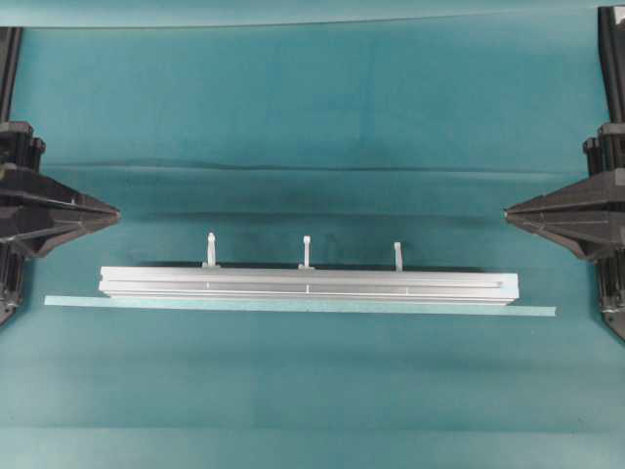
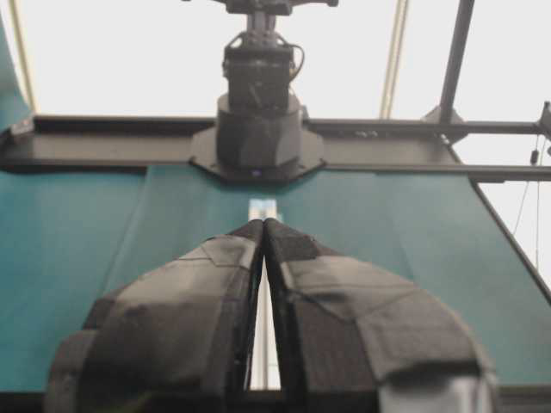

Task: Lift the large metal rail with both hands.
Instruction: 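Move both grippers down toward the two ends of the silver rail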

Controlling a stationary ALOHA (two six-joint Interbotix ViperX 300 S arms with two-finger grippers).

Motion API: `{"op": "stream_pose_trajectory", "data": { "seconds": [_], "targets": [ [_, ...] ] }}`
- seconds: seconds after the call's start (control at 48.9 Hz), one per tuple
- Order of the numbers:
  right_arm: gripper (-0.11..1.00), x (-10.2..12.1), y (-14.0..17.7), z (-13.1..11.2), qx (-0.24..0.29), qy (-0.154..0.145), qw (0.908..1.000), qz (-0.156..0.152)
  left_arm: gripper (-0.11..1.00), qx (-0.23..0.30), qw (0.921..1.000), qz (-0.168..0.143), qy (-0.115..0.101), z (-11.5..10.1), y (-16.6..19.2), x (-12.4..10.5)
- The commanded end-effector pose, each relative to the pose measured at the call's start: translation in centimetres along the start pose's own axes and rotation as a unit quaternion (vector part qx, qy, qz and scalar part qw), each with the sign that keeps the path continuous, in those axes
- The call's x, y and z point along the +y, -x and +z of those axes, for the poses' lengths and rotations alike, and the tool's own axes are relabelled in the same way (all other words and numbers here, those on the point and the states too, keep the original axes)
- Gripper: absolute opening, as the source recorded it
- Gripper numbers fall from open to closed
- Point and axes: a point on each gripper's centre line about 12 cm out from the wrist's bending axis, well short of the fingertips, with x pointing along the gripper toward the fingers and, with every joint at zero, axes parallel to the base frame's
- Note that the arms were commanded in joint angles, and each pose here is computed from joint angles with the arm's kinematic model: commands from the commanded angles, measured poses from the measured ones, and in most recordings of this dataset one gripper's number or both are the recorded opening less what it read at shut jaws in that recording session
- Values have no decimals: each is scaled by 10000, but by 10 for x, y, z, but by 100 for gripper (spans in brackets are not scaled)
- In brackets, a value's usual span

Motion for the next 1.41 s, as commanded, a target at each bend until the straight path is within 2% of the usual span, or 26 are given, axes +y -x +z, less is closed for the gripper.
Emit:
{"op": "stream_pose_trajectory", "data": {
  "seconds": [0.0, 0.061, 0.123, 0.184, 0.286, 0.388, 0.531, 0.695, 0.838, 0.879, 0.981, 1.022, 1.063, 1.103, 1.124, 1.206, 1.246, 1.287, 1.389],
  "targets": [
    [11, -1, -2, 5, -69, -88, 9999, -38, 14, -99, 9998, -40, 188, 16, -5, -1],
    [14, -3, -3, 5, 82, -326, 9994, -99, 13, 131, 9993, -17, 339, 13, -9, -1],
    [5, -4, -6, 4, 363, -532, 9978, -148, 5, 407, 9981, -3, 461, 11, -13, -1],
    [0, -5, -8, 2, 689, -612, 9956, -174, 0, 751, 9960, 16, 475, 9, -16, -1],
    [0, -5, -11, 0, 1234, -728, 9895, -207, -1, 1208, 9916, 45, 456, 8, -20, -1],
    [0, -7, -16, -8, 1932, -975, 9758, -320, -1, 1723, 9840, 74, 457, 6, -24, -1],
    [0, -7, -21, -26, 2916, -1342, 9459, -481, -1, 2463, 9680, 127, 462, -1, -29, 0],
    [0, -6, -31, -45, 3717, -1403, 9159, -572, -1, 3328, 9419, 177, 431, -17, -38, 0],
    [0, -6, -44, -60, 4284, -1375, 8910, -612, -1, 3801, 9239, 187, 408, -29, -48, -1],
    [0, -6, -49, -65, 4523, -1368, 8790, -631, -1, 3907, 9194, 189, 410, -31, -51, -1],
    [0, -6, -56, -76, 5053, -1305, 8504, -670, -1, 4283, 9023, 222, 431, -37, -60, -2],
    [0, -6, -58, -79, 5250, -1283, 8386, -679, -1, 4476, 8929, 236, 425, -39, -64, -1],
    [0, -6, -61, -81, 5425, -1247, 8279, -689, -1, 4727, 8799, 246, 402, -44, -65, -1],
    [0, -7, -63, -83, 5591, -1209, 8172, -704, -1, 4982, 8659, 247, 367, -49, -66, -1],
    [0, -7, -64, -84, 5663, -1181, 8127, -700, -1, 5161, 8555, 251, 347, -52, -67, -1],
    [0, -7, -66, -89, 5933, -1108, 7942, -709, -1, 5491, 8348, 256, 301, -60, -71, -1],
    [0, -5, -67, -92, 6052, -1078, 7857, -689, -1, 5575, 8294, 245, 265, -63, -73, -1],
    [0, -3, -69, -96, 6131, -1030, 7806, -650, -1, 5607, 8273, 236, 242, -65, -75, -1],
    [0, 5, -71, -105, 6188, -860, 7794, -468, -1, 5667, 8237, 168, 139, -69, -78, -1]
  ]
}}
